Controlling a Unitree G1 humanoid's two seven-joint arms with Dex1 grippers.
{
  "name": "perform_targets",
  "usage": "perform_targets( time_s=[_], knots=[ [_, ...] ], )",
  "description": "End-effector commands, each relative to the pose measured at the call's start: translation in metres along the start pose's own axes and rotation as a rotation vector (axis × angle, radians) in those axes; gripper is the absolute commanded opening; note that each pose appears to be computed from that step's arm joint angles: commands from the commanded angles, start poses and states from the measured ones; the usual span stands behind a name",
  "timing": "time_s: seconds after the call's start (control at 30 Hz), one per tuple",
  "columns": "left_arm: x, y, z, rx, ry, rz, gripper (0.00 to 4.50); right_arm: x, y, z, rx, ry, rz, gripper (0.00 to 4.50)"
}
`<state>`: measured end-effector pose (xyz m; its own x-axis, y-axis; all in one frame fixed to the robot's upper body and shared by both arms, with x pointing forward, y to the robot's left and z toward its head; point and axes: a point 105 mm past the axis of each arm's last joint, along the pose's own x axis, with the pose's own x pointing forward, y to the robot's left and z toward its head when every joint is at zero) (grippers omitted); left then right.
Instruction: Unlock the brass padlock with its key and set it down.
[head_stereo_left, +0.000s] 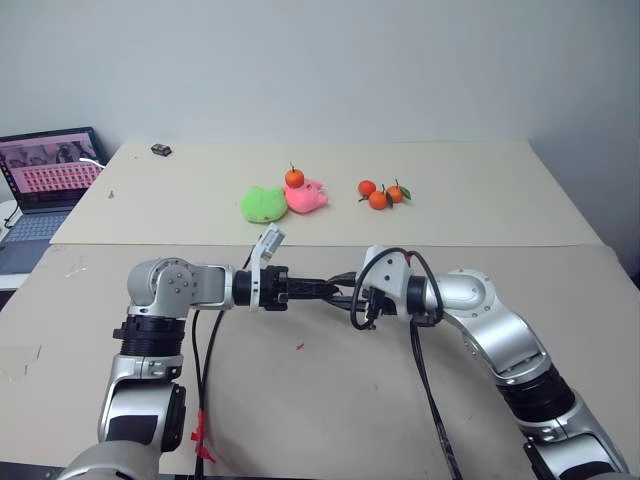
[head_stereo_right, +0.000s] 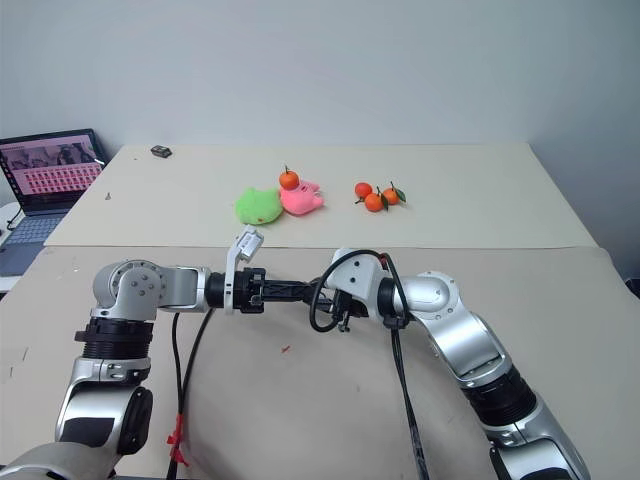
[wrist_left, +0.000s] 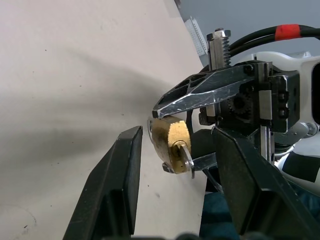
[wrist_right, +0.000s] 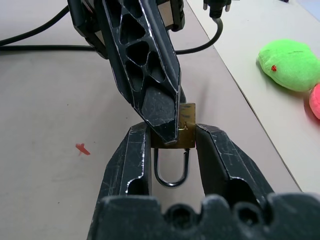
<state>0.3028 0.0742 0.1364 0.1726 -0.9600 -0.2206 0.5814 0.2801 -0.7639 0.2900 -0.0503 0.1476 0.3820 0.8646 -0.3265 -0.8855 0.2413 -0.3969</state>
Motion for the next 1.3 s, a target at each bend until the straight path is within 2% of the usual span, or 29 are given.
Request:
perform_targets(
  time_s=[0.03, 0.13, 0.17, 0.53, 0.6, 0.63, 0.7, 0.8, 0.83, 0.87, 1.0, 1.13, 1.17, 1.27, 1.3],
  knots=[
    [0.001, -0.007, 0.008, 0.014, -0.022, -0.031, 1.25, -0.006, -0.005, 0.016, -0.045, -0.050, -0.026, 0.92],
    [0.001, -0.012, 0.005, 0.012, -0.010, -0.059, 0.21, -0.006, -0.005, 0.017, -0.046, -0.050, -0.027, 0.92],
    [0.001, -0.013, 0.005, 0.011, -0.008, -0.066, 0.06, -0.006, -0.005, 0.017, -0.047, -0.050, -0.027, 0.92],
    [0.004, -0.015, 0.005, 0.016, -0.008, -0.075, 0.05, -0.007, -0.005, 0.017, -0.042, -0.049, -0.022, 0.92],
    [0.003, -0.014, 0.006, 0.016, -0.012, -0.070, 0.05, -0.007, -0.005, 0.017, -0.035, -0.050, -0.019, 1.93],
    [0.003, -0.014, 0.007, 0.016, -0.014, -0.069, 0.05, -0.007, -0.004, 0.017, -0.026, -0.052, -0.014, 2.06],
    [0.003, -0.014, 0.008, 0.017, -0.018, -0.067, 0.05, -0.008, -0.003, 0.017, -0.022, -0.052, -0.004, 2.60],
    [0.003, -0.013, 0.009, 0.017, -0.026, -0.062, 0.05, -0.012, -0.002, 0.018, 0.000, -0.048, 0.015, 3.73],
    [0.002, -0.012, 0.009, 0.017, -0.028, -0.060, 0.05, -0.015, 0.000, 0.018, 0.011, -0.046, 0.033, 3.95],
    [0.002, -0.011, 0.010, 0.016, -0.030, -0.058, 0.05, -0.019, -0.001, 0.020, 0.032, -0.050, 0.043, 4.41],
    [0.002, -0.011, 0.010, 0.016, -0.033, -0.056, 0.05, -0.024, -0.003, 0.023, 0.064, -0.061, 0.050, 4.41],
    [0.003, -0.010, 0.011, 0.019, -0.039, -0.054, 0.05, -0.030, -0.012, 0.016, 0.072, -0.042, 0.014, 3.40],
    [0.003, -0.011, 0.012, 0.019, -0.041, -0.055, 0.05, -0.030, -0.012, 0.015, 0.073, -0.039, 0.012, 2.84],
    [0.003, -0.011, 0.013, 0.021, -0.042, -0.055, 0.05, -0.029, -0.012, 0.012, 0.075, -0.039, 0.006, 1.97],
    [0.002, -0.011, 0.013, 0.022, -0.042, -0.055, 0.05, -0.029, -0.012, 0.012, 0.074, -0.039, 0.006, 1.54]
  ],
)
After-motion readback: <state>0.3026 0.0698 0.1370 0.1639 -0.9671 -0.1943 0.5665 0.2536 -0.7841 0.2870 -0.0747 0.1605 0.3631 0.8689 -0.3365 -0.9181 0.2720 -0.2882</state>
